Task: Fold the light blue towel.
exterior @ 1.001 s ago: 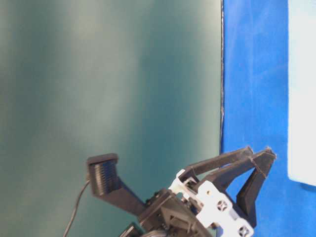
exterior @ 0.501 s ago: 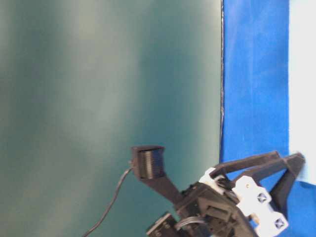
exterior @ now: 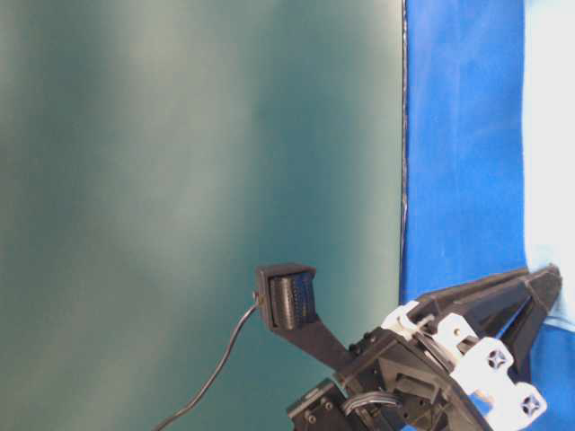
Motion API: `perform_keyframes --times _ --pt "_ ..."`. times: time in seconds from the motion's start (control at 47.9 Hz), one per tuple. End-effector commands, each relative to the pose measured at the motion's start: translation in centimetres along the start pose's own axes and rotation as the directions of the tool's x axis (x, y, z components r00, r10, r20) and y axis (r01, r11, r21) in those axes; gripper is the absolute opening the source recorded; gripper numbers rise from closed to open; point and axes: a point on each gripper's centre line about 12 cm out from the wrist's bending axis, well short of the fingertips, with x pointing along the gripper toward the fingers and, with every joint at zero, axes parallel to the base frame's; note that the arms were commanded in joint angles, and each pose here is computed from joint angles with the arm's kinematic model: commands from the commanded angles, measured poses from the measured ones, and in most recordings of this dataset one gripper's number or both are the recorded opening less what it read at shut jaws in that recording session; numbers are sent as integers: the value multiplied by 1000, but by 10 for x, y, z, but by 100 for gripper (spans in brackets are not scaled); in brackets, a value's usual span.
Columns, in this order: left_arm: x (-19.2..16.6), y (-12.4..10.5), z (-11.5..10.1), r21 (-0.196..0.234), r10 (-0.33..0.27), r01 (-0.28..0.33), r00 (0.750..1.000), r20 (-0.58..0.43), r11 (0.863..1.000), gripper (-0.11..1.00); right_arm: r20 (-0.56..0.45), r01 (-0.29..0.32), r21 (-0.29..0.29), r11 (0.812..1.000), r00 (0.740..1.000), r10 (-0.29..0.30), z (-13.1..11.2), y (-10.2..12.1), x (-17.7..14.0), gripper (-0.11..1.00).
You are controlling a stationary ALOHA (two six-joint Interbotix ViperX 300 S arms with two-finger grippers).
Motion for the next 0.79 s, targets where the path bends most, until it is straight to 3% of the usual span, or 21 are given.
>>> perform_keyframes --times 0.0,0.063,0.104,0.417,0.772 --pt "-2 0 -1 0 -4 4 999 -32 1000 18 -7 -3 -9 1000 1000 3 2 2 -1 24" --pt "-3 0 0 1 -7 7 999 -44 1000 6 -14 -4 -9 1000 1000 4 1 2 -1 7" --pt "-4 0 1 -2 -8 8 999 -47 1000 3 -17 -5 -6 1000 1000 5 1 2 -2 2" --pt "-28 3 26 -1 -2 2 1000 5 1000 3 52 -18 -2 1000 998 18 12 4 -22 2" --pt "-97 9 74 -7 10 -9 993 119 1000 3 234 -51 -30 998 971 56 43 11 -96 2"
